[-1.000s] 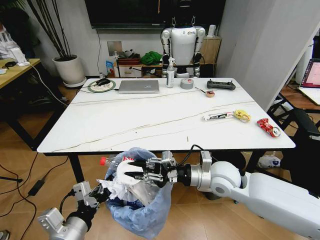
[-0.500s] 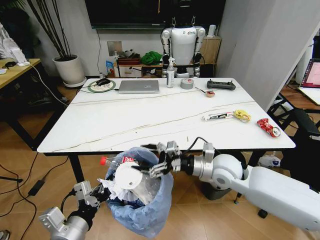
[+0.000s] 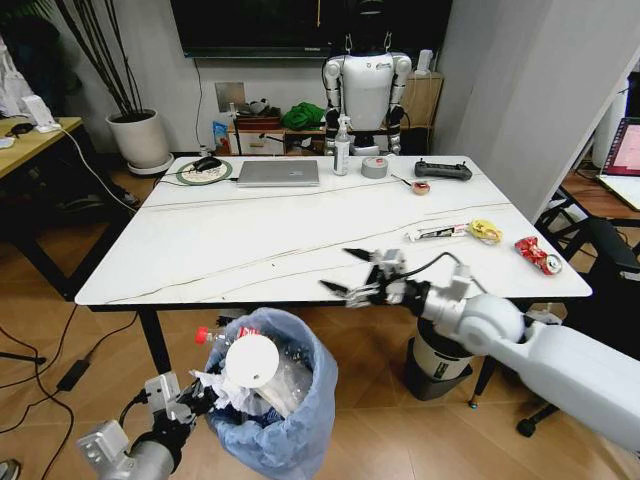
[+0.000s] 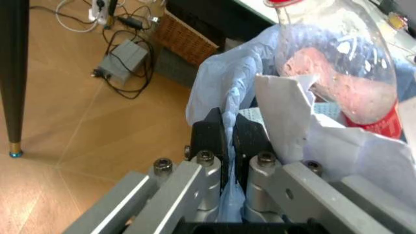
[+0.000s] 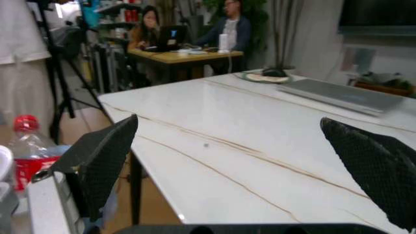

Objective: Pick up the trash bin and place the trash from the table into it.

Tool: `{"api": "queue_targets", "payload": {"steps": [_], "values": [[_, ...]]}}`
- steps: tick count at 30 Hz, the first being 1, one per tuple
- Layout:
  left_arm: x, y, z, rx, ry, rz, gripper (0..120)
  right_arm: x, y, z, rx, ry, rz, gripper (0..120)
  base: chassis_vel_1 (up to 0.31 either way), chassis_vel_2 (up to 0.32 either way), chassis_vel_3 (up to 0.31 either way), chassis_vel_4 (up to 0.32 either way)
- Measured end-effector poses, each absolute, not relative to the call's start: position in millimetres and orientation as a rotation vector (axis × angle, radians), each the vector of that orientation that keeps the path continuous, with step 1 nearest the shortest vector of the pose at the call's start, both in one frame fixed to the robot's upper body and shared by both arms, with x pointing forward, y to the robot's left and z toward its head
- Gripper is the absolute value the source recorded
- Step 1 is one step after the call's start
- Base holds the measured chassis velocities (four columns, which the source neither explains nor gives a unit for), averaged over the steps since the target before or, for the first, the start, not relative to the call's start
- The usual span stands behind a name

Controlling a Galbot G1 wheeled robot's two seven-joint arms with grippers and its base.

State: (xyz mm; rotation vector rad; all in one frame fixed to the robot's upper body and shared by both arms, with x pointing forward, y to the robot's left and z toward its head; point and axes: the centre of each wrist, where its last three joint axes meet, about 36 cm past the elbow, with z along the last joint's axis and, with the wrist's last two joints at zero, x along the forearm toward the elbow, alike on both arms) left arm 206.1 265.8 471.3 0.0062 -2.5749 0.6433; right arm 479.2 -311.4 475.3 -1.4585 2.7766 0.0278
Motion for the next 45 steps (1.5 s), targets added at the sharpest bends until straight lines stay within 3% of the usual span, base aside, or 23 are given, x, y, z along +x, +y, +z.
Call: {"api": "queue_targets", "payload": {"steps": [16,24,35,45], "values": [[203.5,270.3,489.4,0.006,-2.628,0.639,0,458.5,-400.8,485.0,-0.809,2.944,0.029,100,0.000,0.000,0.000,0.000],[201.8,269.0,492.5,-0.006,-2.652,0.640,0,410.1,-465.7,476.9,-0.553,3.001,-0.026,100,0.000,0.000,0.000,0.000],[195.4,264.9,497.8,-0.008,-2.663,0.635,0,345.4,-477.1,479.8,-0.322,2.980,-0.035,100,0.000,0.000,0.000,0.000],[190.8,262.5,493.3,-0.006,-2.651,0.619,0,311.0,-476.9,450.8,-0.325,3.009,-0.028,100,0.000,0.000,0.000,0.000]]}}
